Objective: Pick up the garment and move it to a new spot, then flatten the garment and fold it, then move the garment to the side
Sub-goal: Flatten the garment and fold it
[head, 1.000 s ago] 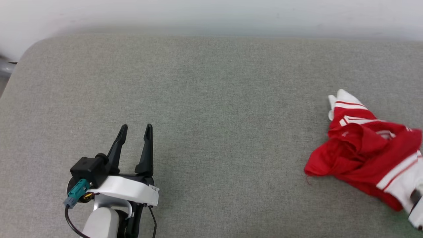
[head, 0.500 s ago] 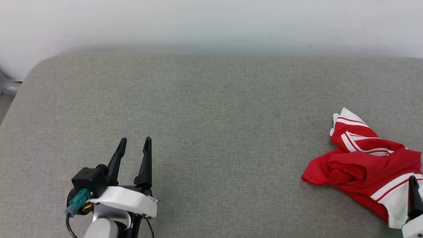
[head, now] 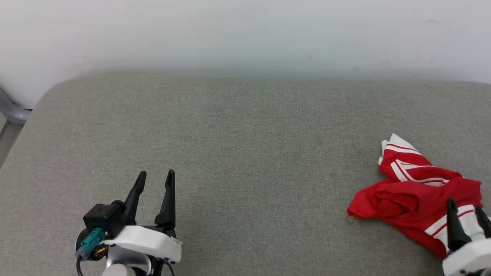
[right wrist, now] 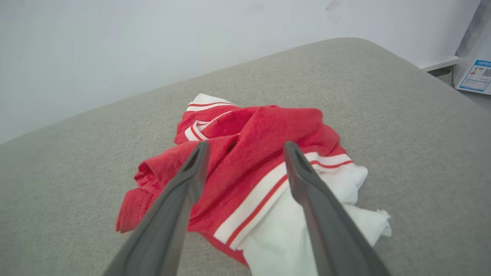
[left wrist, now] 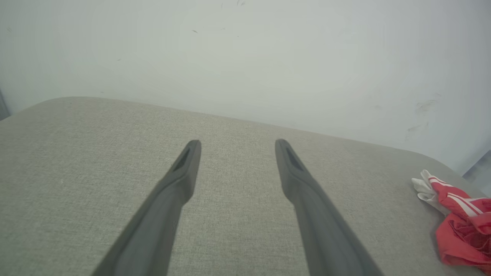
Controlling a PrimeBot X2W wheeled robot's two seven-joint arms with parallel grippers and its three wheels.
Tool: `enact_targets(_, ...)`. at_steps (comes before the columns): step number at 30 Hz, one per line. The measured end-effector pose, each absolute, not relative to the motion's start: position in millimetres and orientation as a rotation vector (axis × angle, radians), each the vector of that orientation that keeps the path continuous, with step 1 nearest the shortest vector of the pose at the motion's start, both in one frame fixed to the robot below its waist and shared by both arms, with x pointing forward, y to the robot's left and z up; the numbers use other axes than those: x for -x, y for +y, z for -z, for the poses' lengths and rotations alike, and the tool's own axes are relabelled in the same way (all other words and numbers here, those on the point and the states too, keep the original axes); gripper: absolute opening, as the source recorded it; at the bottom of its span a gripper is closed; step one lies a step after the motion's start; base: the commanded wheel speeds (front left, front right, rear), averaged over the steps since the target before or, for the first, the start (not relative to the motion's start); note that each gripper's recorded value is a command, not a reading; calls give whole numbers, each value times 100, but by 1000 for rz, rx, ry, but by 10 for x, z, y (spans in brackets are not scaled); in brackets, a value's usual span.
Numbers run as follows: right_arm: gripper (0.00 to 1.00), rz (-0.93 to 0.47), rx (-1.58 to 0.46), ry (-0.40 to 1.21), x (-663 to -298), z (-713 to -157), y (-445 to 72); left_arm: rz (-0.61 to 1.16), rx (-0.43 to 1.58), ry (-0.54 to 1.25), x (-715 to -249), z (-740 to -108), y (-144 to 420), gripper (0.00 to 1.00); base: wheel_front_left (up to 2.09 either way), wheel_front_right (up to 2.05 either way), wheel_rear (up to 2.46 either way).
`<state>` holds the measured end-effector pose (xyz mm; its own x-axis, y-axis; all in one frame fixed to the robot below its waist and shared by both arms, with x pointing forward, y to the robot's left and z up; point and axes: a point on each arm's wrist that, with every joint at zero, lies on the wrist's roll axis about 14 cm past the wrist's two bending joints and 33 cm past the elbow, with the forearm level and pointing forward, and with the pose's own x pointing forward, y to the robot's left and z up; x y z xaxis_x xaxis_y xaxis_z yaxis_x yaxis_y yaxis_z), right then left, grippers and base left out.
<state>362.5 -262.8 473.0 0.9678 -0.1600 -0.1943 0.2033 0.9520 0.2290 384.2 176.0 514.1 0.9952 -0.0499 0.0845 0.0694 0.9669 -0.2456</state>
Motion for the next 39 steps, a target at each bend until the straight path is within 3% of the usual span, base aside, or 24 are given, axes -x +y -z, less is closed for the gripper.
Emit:
enact_targets(9,100,-78,-132,397,-4276,-4861,-2016,69,246,-63,-3980,-5098,1751,100,0,0,0)
enact_targets(17,100,-179,3,720,-4716,-4481,-1853,62,249,-41,-4148,-4963,1800,100,0,0,0)
enact_targets(28,100,-172,29,1117,-4594,-3623,-1867,0,256,20,-4214,-4666,1979,100,0,0,0)
enact_targets(29,38,-169,16,1129,-4579,-3605,-1861,-1,257,23,-4212,-4655,1982,100,0,0,0)
enact_targets(30,0,-164,7,1138,-4564,-3594,-1865,-3,258,25,-4211,-4648,1985,100,0,0,0)
enact_targets(34,0,-161,-18,1140,-4511,-3608,-1861,1,260,19,-4208,-4669,1970,100,0,0,0)
enact_targets(39,0,-234,-5,935,-4713,-4001,-1630,18,256,-2,-4200,-4758,1933,100,0,0,0)
